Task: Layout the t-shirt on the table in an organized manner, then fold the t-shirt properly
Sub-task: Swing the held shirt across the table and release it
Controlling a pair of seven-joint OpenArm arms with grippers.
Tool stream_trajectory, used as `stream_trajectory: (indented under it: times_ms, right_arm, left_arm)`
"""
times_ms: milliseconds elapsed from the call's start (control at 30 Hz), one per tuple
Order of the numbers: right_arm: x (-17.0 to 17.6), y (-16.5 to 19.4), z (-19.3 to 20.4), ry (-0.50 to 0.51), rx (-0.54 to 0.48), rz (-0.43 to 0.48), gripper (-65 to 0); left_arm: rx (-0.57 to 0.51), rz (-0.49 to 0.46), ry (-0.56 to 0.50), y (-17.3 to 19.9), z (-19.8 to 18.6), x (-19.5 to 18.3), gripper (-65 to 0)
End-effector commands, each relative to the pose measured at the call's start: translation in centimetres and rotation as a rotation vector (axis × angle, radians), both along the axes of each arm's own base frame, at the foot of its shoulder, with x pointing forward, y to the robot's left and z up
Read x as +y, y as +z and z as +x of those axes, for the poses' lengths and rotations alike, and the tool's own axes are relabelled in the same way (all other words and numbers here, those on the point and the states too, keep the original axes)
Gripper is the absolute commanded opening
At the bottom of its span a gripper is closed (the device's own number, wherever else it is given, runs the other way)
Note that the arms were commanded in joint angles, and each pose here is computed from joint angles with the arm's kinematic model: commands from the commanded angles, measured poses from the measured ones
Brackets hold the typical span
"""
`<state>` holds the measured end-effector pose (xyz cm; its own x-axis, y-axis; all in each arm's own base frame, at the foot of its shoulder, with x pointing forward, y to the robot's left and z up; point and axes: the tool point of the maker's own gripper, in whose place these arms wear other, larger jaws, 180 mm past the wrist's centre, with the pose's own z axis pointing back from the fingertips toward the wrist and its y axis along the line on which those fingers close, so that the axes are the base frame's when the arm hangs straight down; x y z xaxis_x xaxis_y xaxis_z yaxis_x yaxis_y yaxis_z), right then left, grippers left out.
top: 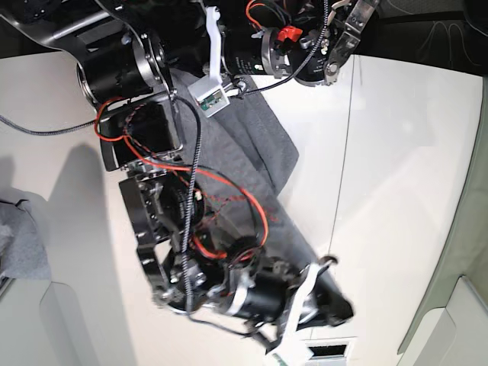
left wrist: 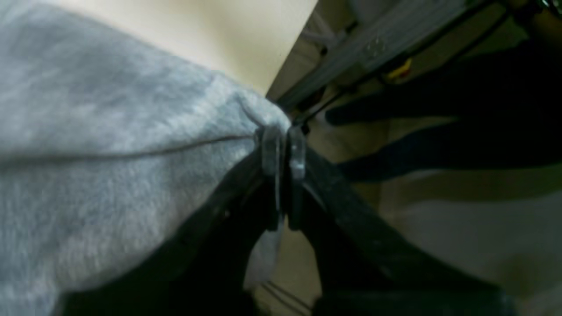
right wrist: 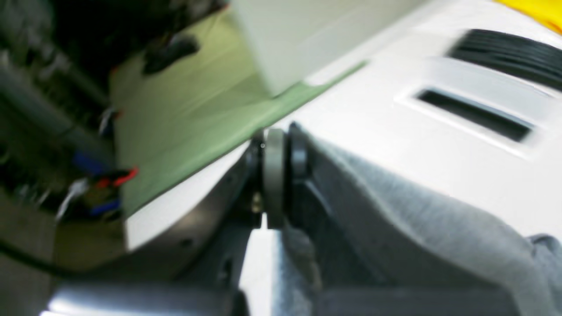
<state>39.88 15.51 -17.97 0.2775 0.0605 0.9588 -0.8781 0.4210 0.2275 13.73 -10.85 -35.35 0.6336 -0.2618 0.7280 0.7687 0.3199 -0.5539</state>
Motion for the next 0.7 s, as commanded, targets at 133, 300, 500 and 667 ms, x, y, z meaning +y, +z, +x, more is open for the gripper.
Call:
stream_trajectory:
  times_ms: [133,300,500,667]
  right_arm:
    - [5.6,-1.9,-4.9,0.190,-0.140,-0.175,-65.0]
    - [7.4,-5.0,-8.2,0.271,-0.152,-0.276,-40.9]
    - [5.5,-5.1,-6.0,0.176,-0.109,-0.243,-27.9]
    - [1.4,-3.5,-1.4,0.003,-0.051,-0.158,-27.9]
  left_arm:
    - [-0.023,-0.065,0.020,1.3,0.9,-0.4,-63.2]
    - [-0.023,-0.067,0.021,1.4,1.0,-0.5,-63.2]
    - [-0.017,-0.077,0.022,1.5,0.9,-0.5,-48.0]
    - [-0.013,-0.088,0.024,1.7,1.0,-0.5,-35.7]
